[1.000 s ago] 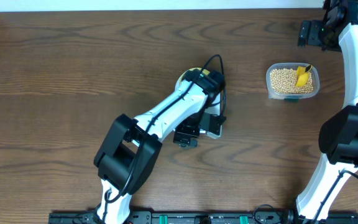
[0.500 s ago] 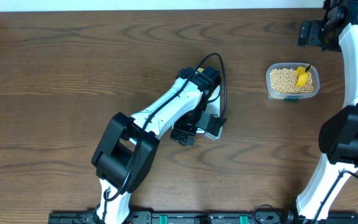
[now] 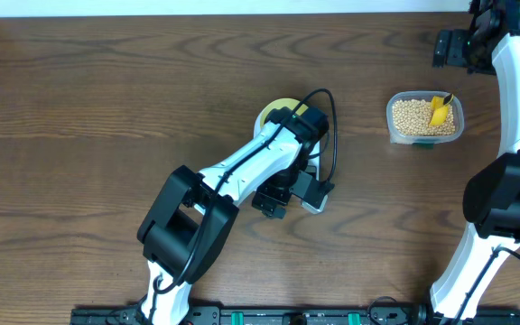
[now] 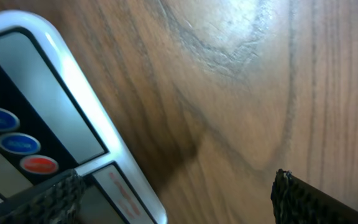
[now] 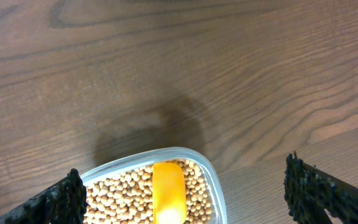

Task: Scoop item into bowl and weigh 50g on scale

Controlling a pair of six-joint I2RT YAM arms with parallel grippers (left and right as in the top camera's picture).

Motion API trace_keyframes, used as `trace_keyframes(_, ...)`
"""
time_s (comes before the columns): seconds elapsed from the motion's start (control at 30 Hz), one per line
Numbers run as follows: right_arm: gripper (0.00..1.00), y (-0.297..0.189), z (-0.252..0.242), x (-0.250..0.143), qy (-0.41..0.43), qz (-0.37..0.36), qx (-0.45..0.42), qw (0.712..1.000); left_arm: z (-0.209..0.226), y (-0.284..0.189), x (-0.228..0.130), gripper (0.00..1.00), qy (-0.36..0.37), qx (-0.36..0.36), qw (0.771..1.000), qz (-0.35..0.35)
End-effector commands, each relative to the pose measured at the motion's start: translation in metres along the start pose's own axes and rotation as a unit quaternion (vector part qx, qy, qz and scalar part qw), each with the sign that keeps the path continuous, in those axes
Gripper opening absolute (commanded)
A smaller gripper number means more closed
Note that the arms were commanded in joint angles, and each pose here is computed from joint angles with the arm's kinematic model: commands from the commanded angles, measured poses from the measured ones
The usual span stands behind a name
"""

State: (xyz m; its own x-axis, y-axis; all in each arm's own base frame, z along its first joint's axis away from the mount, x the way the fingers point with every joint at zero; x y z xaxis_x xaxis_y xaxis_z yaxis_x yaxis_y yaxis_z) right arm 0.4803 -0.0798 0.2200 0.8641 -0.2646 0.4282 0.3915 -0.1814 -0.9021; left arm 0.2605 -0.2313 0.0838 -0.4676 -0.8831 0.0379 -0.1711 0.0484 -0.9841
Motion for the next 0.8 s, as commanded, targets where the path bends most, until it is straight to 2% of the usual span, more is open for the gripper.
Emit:
trace_keyframes(0.0, 0.99, -0.004, -0.003, 0.004, -0.001, -0.009, -0.005, 1.0, -0.002, 0.0, 0.002, 0.98, 0.014, 0.002, 1.0, 0.009)
trace_keyframes(0.77, 0.99, -0.004, -0.003, 0.004, -0.001, -0.009, -0.005, 1.0, 0.004, 0.011, 0.003, 0.98, 0.022, 0.005, 0.999, 0.027)
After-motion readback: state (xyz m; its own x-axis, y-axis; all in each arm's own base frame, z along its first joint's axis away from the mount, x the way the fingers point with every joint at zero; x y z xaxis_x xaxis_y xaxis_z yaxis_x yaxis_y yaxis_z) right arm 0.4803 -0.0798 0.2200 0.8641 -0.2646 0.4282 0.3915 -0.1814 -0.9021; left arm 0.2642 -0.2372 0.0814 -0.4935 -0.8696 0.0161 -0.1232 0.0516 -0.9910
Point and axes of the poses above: each gripper's point midway between its finger pads, its own y axis out along the fingers, its own z axis along the line the jaws close on, x = y × z, the point moved 5 cm from there along -y, back along the fingers, and after that the axes turned 3 degrees about y, right-handed, at the moved point
